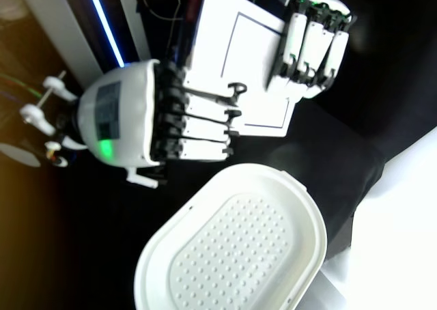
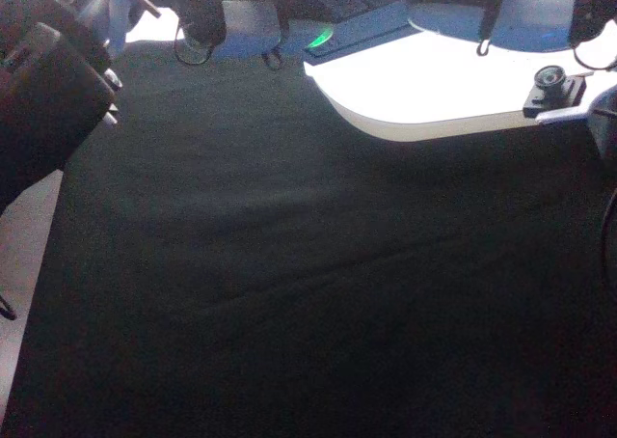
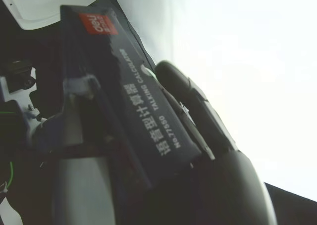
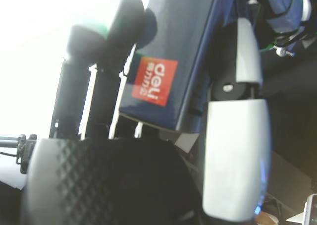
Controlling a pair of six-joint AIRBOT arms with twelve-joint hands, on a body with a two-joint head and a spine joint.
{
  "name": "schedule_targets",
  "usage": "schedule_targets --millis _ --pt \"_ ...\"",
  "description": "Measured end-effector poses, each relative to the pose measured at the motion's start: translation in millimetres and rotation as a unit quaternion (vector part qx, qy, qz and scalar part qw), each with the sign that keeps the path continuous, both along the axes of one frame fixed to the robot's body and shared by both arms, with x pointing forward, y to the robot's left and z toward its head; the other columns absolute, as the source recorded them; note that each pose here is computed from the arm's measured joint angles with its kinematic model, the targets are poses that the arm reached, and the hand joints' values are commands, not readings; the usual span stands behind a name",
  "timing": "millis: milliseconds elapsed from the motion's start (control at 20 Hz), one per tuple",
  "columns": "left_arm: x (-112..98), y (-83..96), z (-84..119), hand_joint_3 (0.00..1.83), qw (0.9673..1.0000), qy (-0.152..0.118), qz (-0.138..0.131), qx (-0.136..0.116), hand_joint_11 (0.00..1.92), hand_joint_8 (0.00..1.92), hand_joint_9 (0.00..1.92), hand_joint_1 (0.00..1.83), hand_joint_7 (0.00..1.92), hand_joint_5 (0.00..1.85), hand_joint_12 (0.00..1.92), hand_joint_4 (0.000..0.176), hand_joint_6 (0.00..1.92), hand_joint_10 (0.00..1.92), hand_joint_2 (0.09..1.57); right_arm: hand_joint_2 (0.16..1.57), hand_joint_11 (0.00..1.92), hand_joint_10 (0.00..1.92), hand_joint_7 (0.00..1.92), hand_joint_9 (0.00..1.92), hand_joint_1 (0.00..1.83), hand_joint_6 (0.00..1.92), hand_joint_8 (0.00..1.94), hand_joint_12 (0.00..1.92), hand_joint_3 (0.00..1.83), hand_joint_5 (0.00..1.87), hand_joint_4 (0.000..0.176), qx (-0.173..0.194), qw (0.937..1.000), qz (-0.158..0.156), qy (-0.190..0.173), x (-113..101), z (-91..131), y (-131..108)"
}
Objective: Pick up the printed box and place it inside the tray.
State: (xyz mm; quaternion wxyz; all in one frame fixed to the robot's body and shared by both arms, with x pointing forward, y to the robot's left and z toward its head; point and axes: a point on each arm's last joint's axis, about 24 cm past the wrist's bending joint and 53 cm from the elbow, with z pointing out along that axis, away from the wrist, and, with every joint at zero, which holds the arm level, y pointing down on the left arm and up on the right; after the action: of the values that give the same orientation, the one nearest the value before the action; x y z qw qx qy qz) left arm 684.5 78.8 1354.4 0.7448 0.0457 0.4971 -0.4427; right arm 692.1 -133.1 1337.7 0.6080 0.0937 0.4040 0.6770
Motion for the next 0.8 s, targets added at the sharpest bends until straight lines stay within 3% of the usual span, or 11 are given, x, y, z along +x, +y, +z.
schedule_targets --millis 50,100,200,300,400,450,500,550,650,700,800 --pt "-0.6 0.3 1.1 0.00 1.0000 -0.002 0.000 -0.001 0.00 0.00 0.08 0.04 0.08 0.01 0.87 0.000 0.00 0.00 0.88 1.06 1.14 1.05 1.46 1.34 1.19 0.76 0.38 1.55 0.00 1.10 0.000 0.005 1.0000 -0.002 0.003 1.4 0.1 -2.3" --pt "-2.8 -0.1 3.8 0.00 0.9999 -0.009 -0.002 -0.003 0.00 0.00 0.02 0.01 0.01 0.00 1.10 0.088 0.00 0.00 0.85 1.06 1.11 1.07 1.41 1.31 1.19 0.77 0.44 1.56 0.00 1.10 0.000 0.005 1.0000 -0.002 0.002 1.2 0.4 -2.3" --pt "-4.6 -0.9 5.5 0.00 0.9999 -0.014 -0.005 -0.004 0.00 0.00 0.00 0.01 0.00 0.00 1.39 0.120 0.00 0.00 0.80 1.06 1.14 1.01 1.41 1.34 1.19 0.76 0.47 1.52 0.00 1.10 0.000 0.006 1.0000 -0.002 0.002 1.0 0.5 -2.2" --pt "-4.6 -0.6 5.5 0.00 0.9999 -0.012 -0.006 -0.006 0.00 0.00 0.00 0.03 0.00 0.00 1.40 0.172 0.00 0.00 0.79 1.06 1.17 1.26 1.29 1.31 1.19 0.78 0.95 1.68 0.00 1.09 0.000 0.006 1.0000 -0.002 0.002 0.9 0.7 -2.3" --pt "-4.9 0.8 5.6 0.00 0.9999 -0.014 -0.005 -0.002 0.00 0.00 0.00 0.04 0.00 0.00 1.36 0.168 0.00 0.00 0.78 1.05 1.14 1.28 1.22 1.26 1.19 0.74 1.07 1.70 0.00 1.11 0.000 0.003 1.0000 -0.002 -0.001 -0.2 1.5 -3.3" --pt "-6.5 0.3 5.0 0.00 0.9999 -0.015 -0.007 0.004 0.00 0.00 0.00 0.07 0.00 0.00 1.01 0.158 0.00 0.00 0.76 1.05 1.07 1.17 1.18 1.20 1.19 0.70 0.92 1.70 0.00 1.14 0.000 -0.004 1.0000 -0.004 -0.005 -1.5 3.4 -6.9" --pt "-7.2 1.7 4.8 0.00 0.9998 -0.018 -0.006 0.011 0.00 0.00 0.00 0.11 0.00 0.00 0.64 0.113 0.00 0.00 0.74 1.05 1.15 1.65 1.10 1.16 1.19 0.69 1.38 1.88 0.00 1.14 0.000 -0.014 0.9998 -0.006 -0.008 -1.6 3.8 -8.6" --pt "-8.6 5.4 5.0 0.00 0.9998 -0.016 -0.004 0.013 0.00 0.00 0.00 0.11 0.00 0.00 0.13 0.091 0.00 0.00 0.76 1.05 0.75 1.50 0.93 0.90 1.19 0.71 1.24 1.83 0.00 1.13 0.000 -0.030 0.9995 -0.007 -0.008 -0.1 1.6 -8.5" --pt "-7.5 11.4 4.9 0.01 0.9997 -0.016 0.002 0.018 0.00 0.00 0.00 0.12 0.00 0.00 0.02 0.116 0.00 0.00 0.78 1.10 0.66 1.45 0.97 0.85 1.25 0.89 1.08 1.81 0.00 1.01 0.000 -0.056 0.9983 -0.012 0.006 5.0 -6.1 -8.6" --pt "-6.2 16.1 4.7 0.00 0.9997 -0.015 0.006 0.021 0.00 0.00 0.00 0.13 0.00 0.00 0.00 0.161 0.00 0.00 0.77 1.12 0.31 1.13 0.88 0.69 1.26 0.56 1.34 1.72 0.00 1.11 0.000 -0.071 0.9973 -0.016 0.011 7.6 -6.9 -10.1" --pt "-6.4 35.2 5.1 0.00 0.9993 -0.012 0.022 0.028 0.00 0.00 0.00 0.14 0.00 0.00 0.00 0.165 0.00 0.00 0.78 1.07 1.21 1.88 1.05 1.24 1.18 0.79 1.80 1.91 0.00 1.08 0.000 -0.098 0.9947 -0.030 -0.005 10.7 12.5 -11.1"
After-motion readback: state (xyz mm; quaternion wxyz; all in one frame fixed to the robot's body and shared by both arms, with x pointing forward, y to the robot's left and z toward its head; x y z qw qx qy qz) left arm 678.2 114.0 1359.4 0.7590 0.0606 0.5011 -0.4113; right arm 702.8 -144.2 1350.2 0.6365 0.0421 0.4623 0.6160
